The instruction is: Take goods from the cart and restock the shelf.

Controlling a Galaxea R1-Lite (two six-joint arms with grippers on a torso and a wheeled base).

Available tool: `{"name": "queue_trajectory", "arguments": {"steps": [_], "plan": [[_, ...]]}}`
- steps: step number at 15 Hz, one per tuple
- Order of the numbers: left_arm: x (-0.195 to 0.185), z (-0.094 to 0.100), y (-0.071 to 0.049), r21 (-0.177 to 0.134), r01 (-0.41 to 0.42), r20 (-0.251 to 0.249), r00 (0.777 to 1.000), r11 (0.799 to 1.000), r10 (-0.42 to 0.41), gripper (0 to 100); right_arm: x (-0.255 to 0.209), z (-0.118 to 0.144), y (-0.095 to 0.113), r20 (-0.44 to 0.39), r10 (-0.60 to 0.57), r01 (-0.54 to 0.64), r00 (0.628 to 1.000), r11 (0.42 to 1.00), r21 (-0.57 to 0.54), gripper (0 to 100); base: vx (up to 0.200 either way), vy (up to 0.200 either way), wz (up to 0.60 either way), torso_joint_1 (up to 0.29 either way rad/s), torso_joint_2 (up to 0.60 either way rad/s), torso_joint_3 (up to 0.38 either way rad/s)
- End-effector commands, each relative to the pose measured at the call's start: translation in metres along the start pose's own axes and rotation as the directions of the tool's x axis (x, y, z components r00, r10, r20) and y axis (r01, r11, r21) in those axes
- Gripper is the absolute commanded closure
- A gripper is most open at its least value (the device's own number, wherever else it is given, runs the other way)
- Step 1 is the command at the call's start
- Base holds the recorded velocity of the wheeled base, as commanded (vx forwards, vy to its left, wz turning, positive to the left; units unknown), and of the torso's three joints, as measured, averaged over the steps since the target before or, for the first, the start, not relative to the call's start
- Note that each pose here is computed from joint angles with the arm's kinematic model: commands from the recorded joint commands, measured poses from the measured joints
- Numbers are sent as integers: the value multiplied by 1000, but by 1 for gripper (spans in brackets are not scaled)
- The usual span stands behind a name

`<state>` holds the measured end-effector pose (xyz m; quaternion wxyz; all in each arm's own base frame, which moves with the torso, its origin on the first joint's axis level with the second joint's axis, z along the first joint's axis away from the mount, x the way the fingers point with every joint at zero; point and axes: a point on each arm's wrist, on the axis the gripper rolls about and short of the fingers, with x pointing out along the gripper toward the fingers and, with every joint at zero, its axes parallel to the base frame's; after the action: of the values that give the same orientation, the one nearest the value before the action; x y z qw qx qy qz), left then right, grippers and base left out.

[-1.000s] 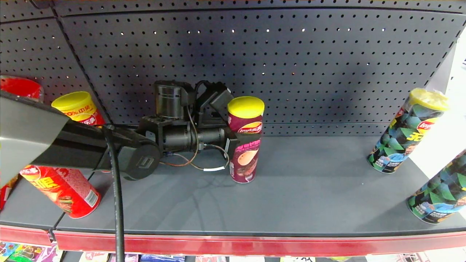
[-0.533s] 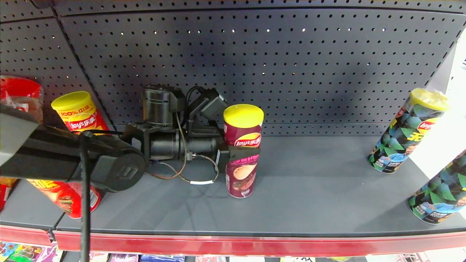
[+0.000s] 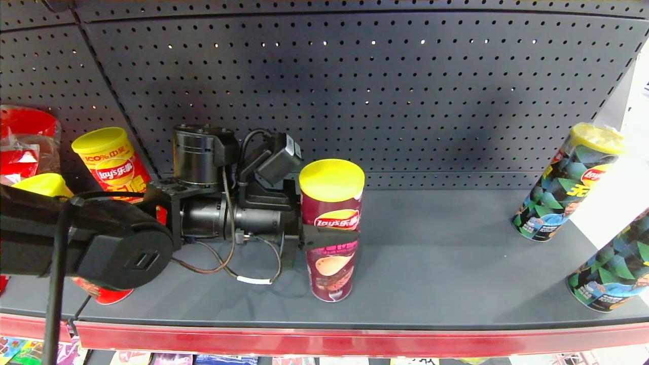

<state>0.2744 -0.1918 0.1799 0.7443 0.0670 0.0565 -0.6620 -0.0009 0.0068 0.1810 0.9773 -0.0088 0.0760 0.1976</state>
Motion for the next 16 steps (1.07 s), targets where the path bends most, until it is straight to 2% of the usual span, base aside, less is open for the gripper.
{"name": "queue_trajectory", "arguments": {"steps": [1,4,10,13,16], "plan": [[3,-8,1,19,29,-11,1000,999,-29,100,0,4,0,4,1,-1,1000,1000,-2,100,0,0,0,0,0,0],[5,-10,-5,22,65,-12,998,998,-65,100,1,5,0,4,1,-1,1000,1000,-2,100,0,0,0,0,0,0],[4,-10,-7,21,124,3,992,992,-125,100,1,5,-1,2,-2,2,1000,1000,-1,100,0,0,0,0,0,0],[4,-13,-6,58,128,1,992,990,-129,100,1,5,0,2,-2,2,1000,1000,-1,100,0,0,0,0,0,0],[4,-15,-8,66,148,1,989,987,-149,100,1,5,0,5,-2,2,1000,1000,-2,100,0,0,0,0,0,0]]}}
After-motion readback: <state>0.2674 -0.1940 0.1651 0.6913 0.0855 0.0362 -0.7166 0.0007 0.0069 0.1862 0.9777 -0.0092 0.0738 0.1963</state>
